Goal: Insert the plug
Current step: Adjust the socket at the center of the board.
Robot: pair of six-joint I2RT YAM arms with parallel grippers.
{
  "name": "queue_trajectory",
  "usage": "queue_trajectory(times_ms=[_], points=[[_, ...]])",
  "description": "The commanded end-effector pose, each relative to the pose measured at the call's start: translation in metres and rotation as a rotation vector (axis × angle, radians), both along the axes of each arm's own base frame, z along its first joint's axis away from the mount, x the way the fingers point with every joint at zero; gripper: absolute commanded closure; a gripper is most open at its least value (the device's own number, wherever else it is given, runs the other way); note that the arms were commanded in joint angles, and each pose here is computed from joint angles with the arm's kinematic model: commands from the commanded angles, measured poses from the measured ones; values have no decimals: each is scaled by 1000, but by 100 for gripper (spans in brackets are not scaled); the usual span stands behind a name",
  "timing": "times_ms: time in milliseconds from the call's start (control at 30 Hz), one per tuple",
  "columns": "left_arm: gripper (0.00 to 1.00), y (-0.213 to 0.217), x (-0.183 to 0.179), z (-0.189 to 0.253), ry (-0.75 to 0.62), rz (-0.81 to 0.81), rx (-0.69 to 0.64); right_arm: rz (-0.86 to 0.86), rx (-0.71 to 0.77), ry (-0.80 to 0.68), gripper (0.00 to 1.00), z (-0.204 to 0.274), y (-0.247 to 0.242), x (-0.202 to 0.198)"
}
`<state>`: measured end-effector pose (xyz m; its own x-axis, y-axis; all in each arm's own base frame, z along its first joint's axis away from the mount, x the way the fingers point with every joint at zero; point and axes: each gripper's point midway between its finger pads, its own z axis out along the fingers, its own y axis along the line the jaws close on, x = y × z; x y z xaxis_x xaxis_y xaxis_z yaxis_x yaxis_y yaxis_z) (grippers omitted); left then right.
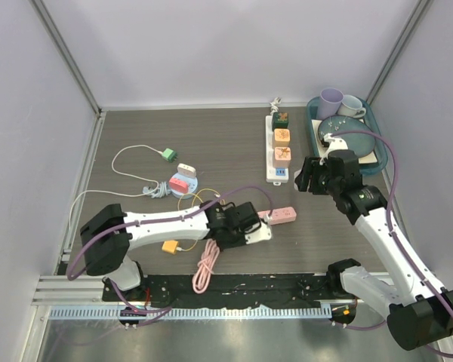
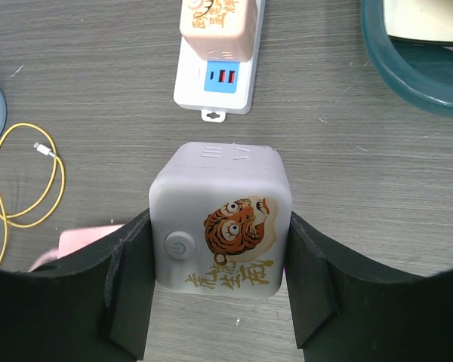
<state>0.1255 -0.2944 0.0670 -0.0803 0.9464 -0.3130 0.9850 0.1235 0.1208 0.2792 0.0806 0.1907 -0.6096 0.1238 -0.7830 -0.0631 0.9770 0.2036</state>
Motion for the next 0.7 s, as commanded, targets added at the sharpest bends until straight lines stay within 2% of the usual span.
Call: queue_trajectory(times_ms=[0, 133, 200, 233, 267, 333, 367, 400, 533, 667], points=[[86, 9, 67, 24, -166, 71, -71, 92, 44, -20, 99, 6, 18, 5], [80, 19, 106, 16, -227, 109, -26, 153, 80, 16, 99, -2, 32, 6], [74, 20, 117, 12, -259, 114, -8, 179, 95, 46, 99, -11, 39, 10], [68, 19, 123, 13, -274, 129, -20, 203, 114, 59, 99, -12, 44, 9], [57, 19, 124, 11, -276, 147, -20, 208, 121, 79, 99, -18, 47, 11], [45, 18, 124, 10, -274, 176, -35, 218, 141, 71, 99, -22, 52, 17], [32, 18, 124, 11, -274, 197, -47, 220, 142, 73, 99, -25, 54, 20], [26, 17, 122, 16, -269, 242, -81, 222, 141, 80, 99, -31, 55, 24], [25, 17, 114, 33, -251, 420, -183, 227, 128, 135, 99, -53, 58, 29], [26, 26, 100, 33, -235, 593, -223, 208, 107, 186, 99, -76, 57, 30]])
